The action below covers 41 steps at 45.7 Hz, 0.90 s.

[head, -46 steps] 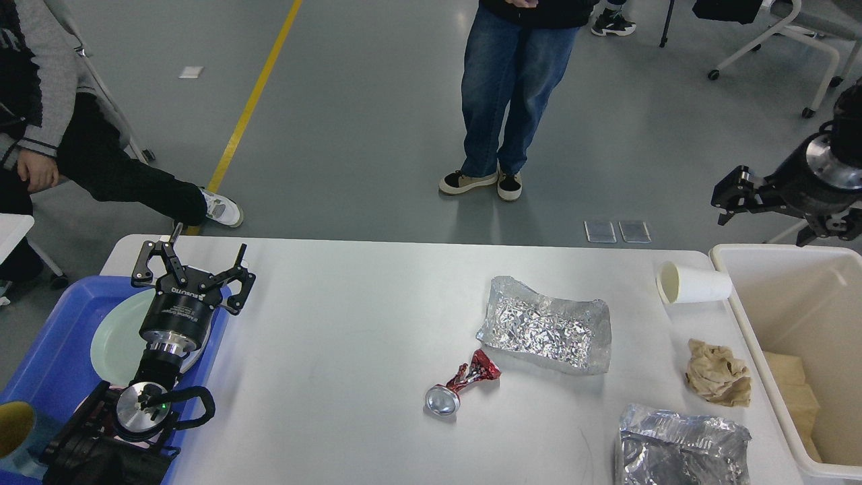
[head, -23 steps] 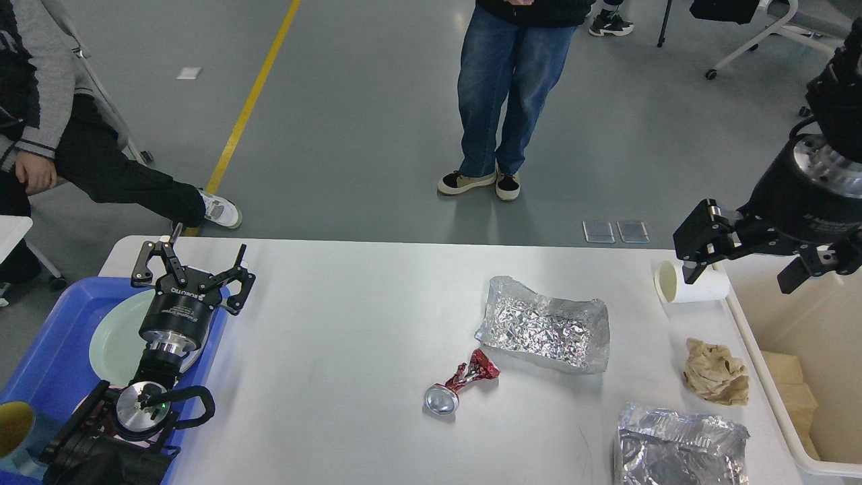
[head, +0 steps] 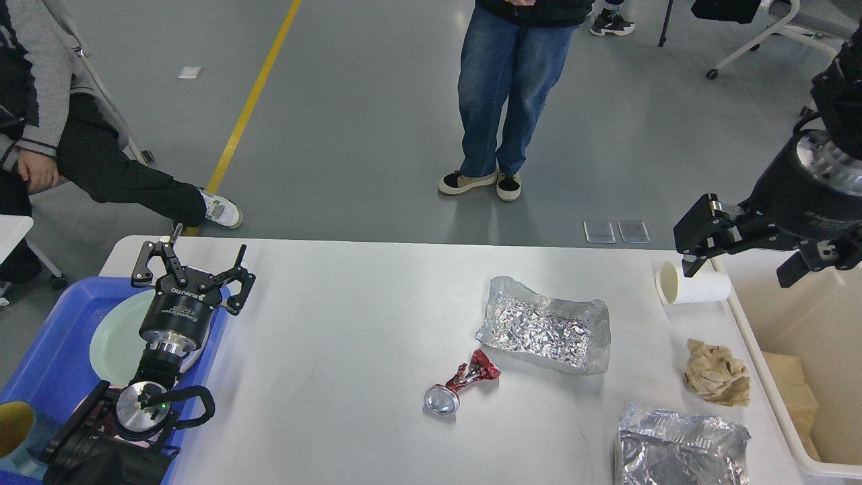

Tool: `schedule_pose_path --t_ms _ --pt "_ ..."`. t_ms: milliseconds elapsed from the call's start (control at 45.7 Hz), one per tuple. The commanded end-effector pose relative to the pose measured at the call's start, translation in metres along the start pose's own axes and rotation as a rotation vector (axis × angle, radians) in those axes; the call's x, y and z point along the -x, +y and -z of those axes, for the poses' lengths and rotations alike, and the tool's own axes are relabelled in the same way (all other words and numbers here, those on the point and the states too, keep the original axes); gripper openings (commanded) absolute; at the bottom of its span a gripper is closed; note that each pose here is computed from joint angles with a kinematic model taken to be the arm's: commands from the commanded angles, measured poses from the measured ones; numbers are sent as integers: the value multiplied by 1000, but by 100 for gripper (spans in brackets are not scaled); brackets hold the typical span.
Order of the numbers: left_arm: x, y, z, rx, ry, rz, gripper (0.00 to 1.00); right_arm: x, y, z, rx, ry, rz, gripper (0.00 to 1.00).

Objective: Tidy desktop
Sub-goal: 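Lower the right gripper onto the crumpled foil sheet and grasp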

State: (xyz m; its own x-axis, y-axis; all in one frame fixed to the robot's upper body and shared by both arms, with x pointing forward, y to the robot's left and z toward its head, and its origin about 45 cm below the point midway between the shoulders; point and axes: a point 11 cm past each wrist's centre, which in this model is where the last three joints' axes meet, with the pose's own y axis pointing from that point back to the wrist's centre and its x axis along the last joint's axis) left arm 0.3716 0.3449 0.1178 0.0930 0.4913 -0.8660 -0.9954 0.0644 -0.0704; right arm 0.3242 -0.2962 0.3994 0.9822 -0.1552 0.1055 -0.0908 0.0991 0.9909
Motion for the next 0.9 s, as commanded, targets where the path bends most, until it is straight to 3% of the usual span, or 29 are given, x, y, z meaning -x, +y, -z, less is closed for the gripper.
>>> schedule_pose_path --t_ms 0,241,285,394,657,875 --pt "0 0 0 0 0 0 96 1 -10 -5 11 -13 9 100" --pt "0 0 0 0 0 0 96 12 -32 -28 -7 -60 76 96" --pt "0 0 0 0 0 0 96 18 -43 -34 -16 -78 112 91" --pt "0 0 0 0 0 0 96 37 -81 -56 -7 -109 206 82" --pt "0 0 0 2 0 0 96 83 -178 -117 80 -194 219 82" --pt "0 0 0 0 0 0 96 123 -253 -121 95 -212 147 84"
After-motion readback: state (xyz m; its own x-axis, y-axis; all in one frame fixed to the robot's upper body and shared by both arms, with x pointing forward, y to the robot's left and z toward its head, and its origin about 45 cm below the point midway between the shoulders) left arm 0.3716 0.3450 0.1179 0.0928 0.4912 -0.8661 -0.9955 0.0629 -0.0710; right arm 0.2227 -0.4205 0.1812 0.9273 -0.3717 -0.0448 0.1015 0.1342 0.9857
